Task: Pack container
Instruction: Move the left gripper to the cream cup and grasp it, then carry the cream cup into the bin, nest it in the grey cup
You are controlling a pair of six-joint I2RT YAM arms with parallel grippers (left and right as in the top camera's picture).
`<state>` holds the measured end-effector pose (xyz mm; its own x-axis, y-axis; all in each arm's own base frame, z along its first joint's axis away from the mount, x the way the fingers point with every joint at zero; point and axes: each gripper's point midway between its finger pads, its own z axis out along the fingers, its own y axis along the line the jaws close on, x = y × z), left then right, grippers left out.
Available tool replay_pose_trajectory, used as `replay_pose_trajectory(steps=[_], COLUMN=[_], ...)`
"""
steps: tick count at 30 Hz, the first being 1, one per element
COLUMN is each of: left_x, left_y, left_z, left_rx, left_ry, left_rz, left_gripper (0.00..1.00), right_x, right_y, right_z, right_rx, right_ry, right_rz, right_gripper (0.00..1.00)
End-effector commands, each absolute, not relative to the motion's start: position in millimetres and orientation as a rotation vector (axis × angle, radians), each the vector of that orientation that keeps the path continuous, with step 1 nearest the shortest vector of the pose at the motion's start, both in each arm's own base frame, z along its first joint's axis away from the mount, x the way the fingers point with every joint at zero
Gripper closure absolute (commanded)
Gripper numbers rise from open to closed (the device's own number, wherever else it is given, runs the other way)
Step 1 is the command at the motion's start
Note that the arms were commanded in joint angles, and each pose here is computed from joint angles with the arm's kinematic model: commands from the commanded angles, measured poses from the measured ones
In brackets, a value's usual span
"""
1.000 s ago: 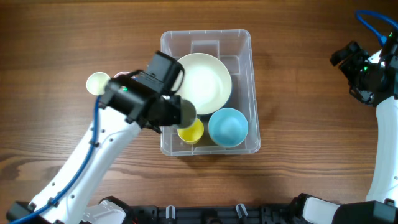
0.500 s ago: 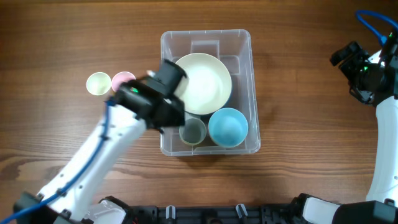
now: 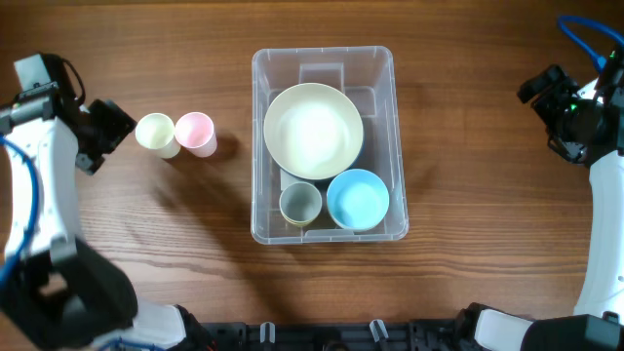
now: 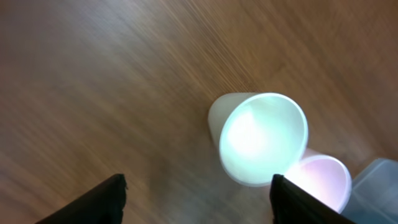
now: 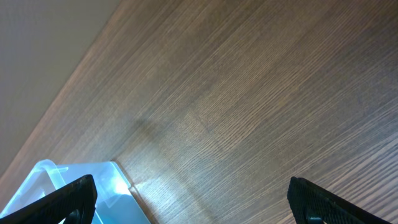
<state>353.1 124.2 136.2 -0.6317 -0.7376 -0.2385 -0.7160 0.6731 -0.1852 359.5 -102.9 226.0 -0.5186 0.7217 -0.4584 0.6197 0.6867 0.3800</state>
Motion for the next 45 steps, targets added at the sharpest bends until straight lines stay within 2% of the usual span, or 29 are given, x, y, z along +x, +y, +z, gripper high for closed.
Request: replay_pose_trajectory(steps=[1, 2, 4, 6, 7, 8, 9, 11, 15, 18, 21, 25, 31, 40, 41, 43, 45], left_x=[372.0, 371.6, 369.7, 366.1, 365.8, 365.2, 364.9, 357.5, 345.3, 326.4, 305.3, 278.8, 248.2, 225.2, 225.3, 232.9, 250.9], left_y=[102.7, 101.0, 99.2, 98.4, 99.5, 101.3, 103.9, 118.2, 125.6, 96.6, 39.1, -65.7, -158.8, -177.0, -175.5, -169.8, -147.5], left_z=[90.7, 77.0, 60.6, 52.5, 52.6, 56.6, 60.7, 77.0, 141.7, 197.5, 227.3, 223.7, 192.2, 151.4, 150.1, 152.4, 164.8], left_rx=[-1.013, -1.022, -1.044, -1.06, -1.063, -1.066, -1.072, -1.175, -1.142, -1.016, -0.794, -0.341, 0.039, 0.06, 0.059, 0.041, -0.052], left_ry=[2.749, 2.784, 2.825, 2.853, 2.852, 2.842, 2.828, 2.762, 2.614, 2.547, 2.591, 2.774, 2.891, 3.016, 3.015, 2.982, 2.919], left_rz=[-0.281, -0.286, -0.296, -0.296, -0.29, -0.29, -0.281, -0.197, -0.137, -0.153, -0.198, -0.28, -0.33, -0.209, -0.193, -0.158, -0.083], left_gripper=[0.3, 0.33, 0.47, 0.78, 0.89, 0.95, 0.96, 0.96, 0.96, 0.96, 0.96, 0.96, 0.94, 0.93, 0.84, 0.49, 0.4], right_x=[362.1, 362.1, 362.1, 362.1, 362.1, 362.0, 362.0, 362.1, 362.1, 362.1, 362.1, 362.1, 362.1, 362.1, 362.1, 362.1, 362.0], right_y=[-104.3, -104.3, -104.3, -104.3, -104.3, -104.2, -104.2, -104.3, -104.3, -104.3, -104.3, -104.3, -104.3, -104.3, -104.3, -104.3, -104.2], right_z=[228.0, 228.0, 228.0, 228.0, 228.0, 227.9, 227.9, 228.0, 228.0, 228.0, 228.0, 228.0, 228.0, 228.0, 228.0, 228.0, 227.9], right_rx=[1.032, 1.032, 1.032, 1.032, 1.032, 1.032, 1.033, 1.032, 1.032, 1.032, 1.032, 1.032, 1.032, 1.032, 1.031, 1.032, 1.032], right_ry=[2.291, 2.291, 2.291, 2.291, 2.291, 2.291, 2.291, 2.291, 2.291, 2.291, 2.291, 2.291, 2.291, 2.291, 2.291, 2.291, 2.291], right_rz=[0.223, 0.223, 0.223, 0.223, 0.223, 0.223, 0.223, 0.223, 0.223, 0.223, 0.223, 0.223, 0.223, 0.223, 0.223, 0.223, 0.223], right_gripper=[0.0, 0.0, 0.0, 0.01, 0.0, 0.0, 0.0, 0.0, 0.0, 0.0, 0.0, 0.0, 0.0, 0.0, 0.0, 0.0, 0.01])
